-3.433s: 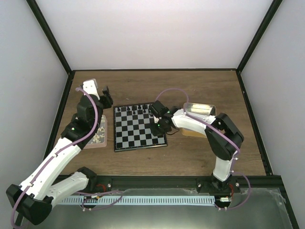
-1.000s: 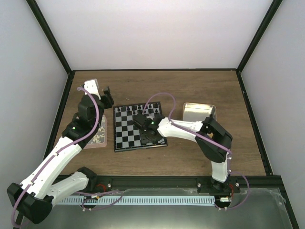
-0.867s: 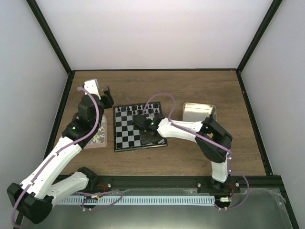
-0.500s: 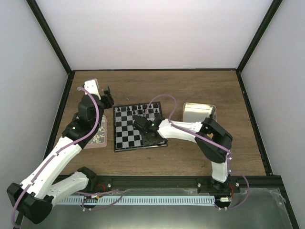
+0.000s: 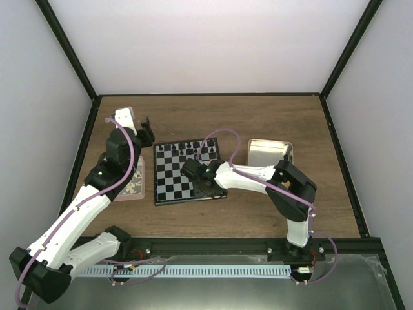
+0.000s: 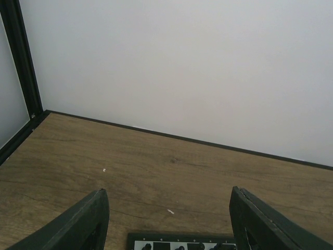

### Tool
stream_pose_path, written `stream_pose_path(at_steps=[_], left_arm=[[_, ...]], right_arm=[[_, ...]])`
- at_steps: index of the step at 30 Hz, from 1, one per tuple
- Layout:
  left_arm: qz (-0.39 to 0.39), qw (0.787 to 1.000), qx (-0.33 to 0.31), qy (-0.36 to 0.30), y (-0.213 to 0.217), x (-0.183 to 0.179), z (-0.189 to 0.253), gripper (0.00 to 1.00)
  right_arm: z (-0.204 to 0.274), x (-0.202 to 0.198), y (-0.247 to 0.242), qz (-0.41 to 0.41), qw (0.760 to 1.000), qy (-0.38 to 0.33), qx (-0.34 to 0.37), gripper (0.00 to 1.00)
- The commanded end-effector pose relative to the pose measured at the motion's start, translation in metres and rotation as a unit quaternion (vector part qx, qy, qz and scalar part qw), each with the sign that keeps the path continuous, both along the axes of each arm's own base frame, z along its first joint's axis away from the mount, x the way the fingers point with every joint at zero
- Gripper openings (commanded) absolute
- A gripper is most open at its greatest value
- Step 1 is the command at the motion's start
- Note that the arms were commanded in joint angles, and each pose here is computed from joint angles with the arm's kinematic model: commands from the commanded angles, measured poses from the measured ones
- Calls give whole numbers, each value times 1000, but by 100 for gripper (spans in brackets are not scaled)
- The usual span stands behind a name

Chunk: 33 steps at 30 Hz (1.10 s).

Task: Set up the chess pieces on the board
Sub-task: Pick up the chess piece from the chessboard.

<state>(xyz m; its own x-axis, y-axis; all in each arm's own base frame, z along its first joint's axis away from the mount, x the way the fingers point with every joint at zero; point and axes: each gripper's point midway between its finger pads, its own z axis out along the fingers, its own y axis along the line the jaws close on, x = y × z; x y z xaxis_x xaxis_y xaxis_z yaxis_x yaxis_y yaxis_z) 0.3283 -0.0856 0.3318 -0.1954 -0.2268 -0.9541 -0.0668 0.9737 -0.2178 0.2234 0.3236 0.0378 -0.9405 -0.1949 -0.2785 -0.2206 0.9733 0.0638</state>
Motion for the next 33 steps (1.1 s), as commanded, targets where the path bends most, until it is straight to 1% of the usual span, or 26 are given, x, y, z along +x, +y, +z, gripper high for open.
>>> stream_pose_path(at_steps=[1,5,7,9,11,14,17,19,21,23,25,27,29,31,33], left_arm=[[2,1000,-6,-3,1,1,1,65],[2,1000,-7,-3,1,1,1,66],[2,1000,-7,-3,1,1,1,66],[1,1000,-7,-2,0,1,0,66],[0,1000,-8,-2,0,1,0,66],[-7,1000,-14,-1,-2,1,0,66],[-29,999,-29,10,-11,0,-4,68],[-49,998,-41,21,-19,-1,-8,69],[-77,995,-52,35,-30,-3,-13,73],[-126,989,-64,52,-48,-6,-19,76],[-187,977,-73,74,-70,-11,-21,80],[-259,957,-85,101,-96,-20,-20,84],[-331,929,-104,128,-121,-32,-17,86],[-381,904,-125,148,-138,-43,-14,87],[-418,882,-142,164,-150,-51,-13,87]], right_arm=[[-4,-14,-9,2,1000,15,-18,22],[-4,-14,-8,0,1000,16,-14,20],[-5,-13,-8,1,1000,14,-13,16],[-6,-11,-8,1,1000,8,-13,14],[-3,-6,-6,4,1000,-7,-10,14],[13,8,3,17,998,-54,15,13],[41,26,14,47,989,-130,58,14],[68,35,19,73,974,-186,102,14],[95,42,24,103,955,-238,147,14],[122,48,26,120,932,-281,196,14],[148,49,24,137,908,-322,232,14],[178,45,25,161,877,-369,262,15],[200,37,23,187,850,-404,283,14],[220,30,19,200,826,-433,299,15],[234,24,14,208,808,-455,311,15]])
